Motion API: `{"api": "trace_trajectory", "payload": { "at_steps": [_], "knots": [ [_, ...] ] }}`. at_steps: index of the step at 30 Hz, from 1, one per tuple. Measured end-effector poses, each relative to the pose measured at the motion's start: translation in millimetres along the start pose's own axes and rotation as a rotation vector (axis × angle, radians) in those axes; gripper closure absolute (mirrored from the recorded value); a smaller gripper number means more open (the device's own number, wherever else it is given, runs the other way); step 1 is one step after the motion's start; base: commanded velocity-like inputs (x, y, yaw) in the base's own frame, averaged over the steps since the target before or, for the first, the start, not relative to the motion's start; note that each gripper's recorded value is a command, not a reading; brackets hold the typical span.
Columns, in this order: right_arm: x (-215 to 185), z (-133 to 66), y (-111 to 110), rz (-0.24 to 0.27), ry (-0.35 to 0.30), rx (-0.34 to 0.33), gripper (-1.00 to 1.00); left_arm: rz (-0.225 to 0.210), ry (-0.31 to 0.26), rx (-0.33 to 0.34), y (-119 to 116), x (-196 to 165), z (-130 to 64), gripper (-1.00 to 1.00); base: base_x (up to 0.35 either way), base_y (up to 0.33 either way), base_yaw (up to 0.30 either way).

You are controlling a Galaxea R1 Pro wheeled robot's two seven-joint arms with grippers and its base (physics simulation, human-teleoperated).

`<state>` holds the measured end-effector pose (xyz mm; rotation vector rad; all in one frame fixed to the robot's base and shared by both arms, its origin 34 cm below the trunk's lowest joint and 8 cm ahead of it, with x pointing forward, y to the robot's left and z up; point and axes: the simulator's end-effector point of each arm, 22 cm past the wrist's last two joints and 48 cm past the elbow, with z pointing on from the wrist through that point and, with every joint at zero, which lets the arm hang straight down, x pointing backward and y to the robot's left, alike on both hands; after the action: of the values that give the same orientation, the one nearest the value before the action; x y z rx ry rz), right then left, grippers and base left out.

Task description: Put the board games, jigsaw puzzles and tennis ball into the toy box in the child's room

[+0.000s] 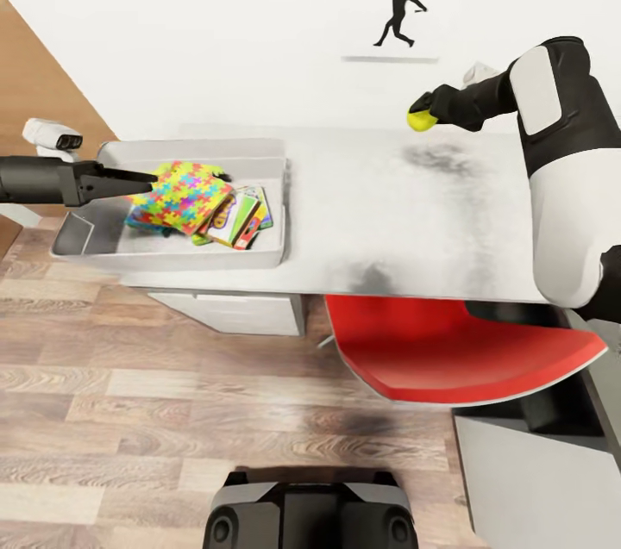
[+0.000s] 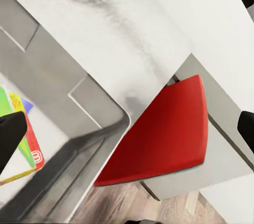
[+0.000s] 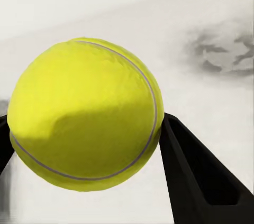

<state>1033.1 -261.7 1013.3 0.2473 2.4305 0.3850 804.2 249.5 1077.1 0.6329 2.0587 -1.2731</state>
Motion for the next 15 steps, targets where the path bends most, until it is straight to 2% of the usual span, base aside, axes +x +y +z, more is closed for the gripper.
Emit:
{"api": "trace_trajectory", "payload": {
  "at_steps": [4, 11, 15],
  "knots": [
    [0.1, -1.5, 13.6, -0.006, 0.000, -0.017, 1.00, 0.003, -0.001, -0.016, 0.1, -3.3, -13.0, -1.00, -0.095, 0.196, 0.064],
    [-3.7, -8.1, 24.9, -0.013, -0.007, -0.030, 1.00, 0.004, 0.003, -0.050, 2.5, -6.2, -29.9, -1.00, -0.076, 0.252, 0.064],
    [-5.3, -11.6, 32.6, -0.016, -0.010, -0.041, 1.00, -0.011, 0.002, -0.068, 6.9, -6.4, -39.3, -1.00, -0.014, 0.095, 0.064]
  ]
}}
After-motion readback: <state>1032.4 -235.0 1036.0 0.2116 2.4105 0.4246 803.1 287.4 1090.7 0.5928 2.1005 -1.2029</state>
